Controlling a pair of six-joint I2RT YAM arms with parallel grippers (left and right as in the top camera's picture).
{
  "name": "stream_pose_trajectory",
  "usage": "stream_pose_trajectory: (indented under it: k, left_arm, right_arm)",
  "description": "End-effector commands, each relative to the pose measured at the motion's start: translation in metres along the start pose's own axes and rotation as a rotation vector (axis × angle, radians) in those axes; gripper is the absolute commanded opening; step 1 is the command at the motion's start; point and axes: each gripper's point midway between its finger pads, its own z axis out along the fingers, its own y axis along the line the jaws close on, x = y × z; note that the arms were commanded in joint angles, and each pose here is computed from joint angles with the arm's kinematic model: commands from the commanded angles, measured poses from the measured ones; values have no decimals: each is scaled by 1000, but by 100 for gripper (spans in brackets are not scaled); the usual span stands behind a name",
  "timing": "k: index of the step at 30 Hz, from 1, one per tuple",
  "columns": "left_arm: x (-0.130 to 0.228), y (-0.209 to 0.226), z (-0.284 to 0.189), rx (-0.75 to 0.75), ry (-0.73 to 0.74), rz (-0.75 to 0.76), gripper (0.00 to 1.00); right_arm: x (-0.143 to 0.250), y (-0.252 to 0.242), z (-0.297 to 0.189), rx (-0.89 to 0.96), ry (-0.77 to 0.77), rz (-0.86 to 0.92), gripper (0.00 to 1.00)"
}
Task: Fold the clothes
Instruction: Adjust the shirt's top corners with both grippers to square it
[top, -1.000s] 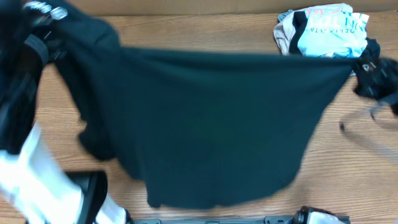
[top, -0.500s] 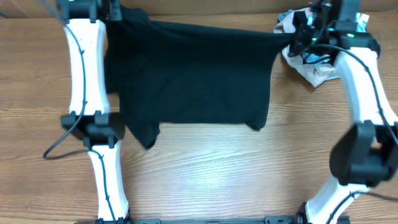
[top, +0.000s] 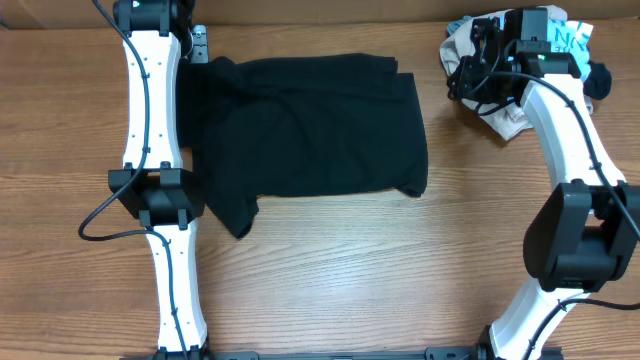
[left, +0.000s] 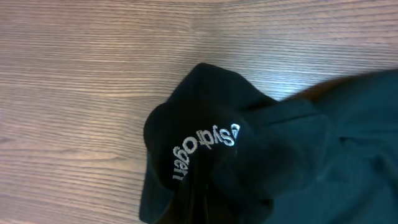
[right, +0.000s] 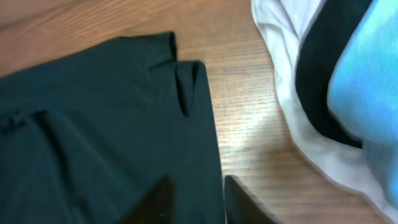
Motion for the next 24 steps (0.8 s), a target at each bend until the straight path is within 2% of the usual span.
stream_pose_trajectory:
  k: [1,4,6,13,18,24]
  left_arm:
    - [-6,-12,-19,86,-34,-8,4]
    - [-4,-18,-19,115,-22,-4,4]
    - [-1,-21,-20,124,-13,-1,4]
    - [4,-21,-18,123,7,2,4]
    - [6,-22,-18,128,17,3,4]
    - [10,-23,-18,128,34,6,4]
  right_arm:
    - [-19,23,-8,-40,-83,-56,40]
    - [-25,41,-3,-50,-122,-104,51]
    - [-28,53,3,-47,-144,-133,54]
    - [-32,75,43,-41,-186,-193,55]
    - [-33,64,84,-34,-195,-162,55]
    - [-14,52,138,-55,-149,-158,54]
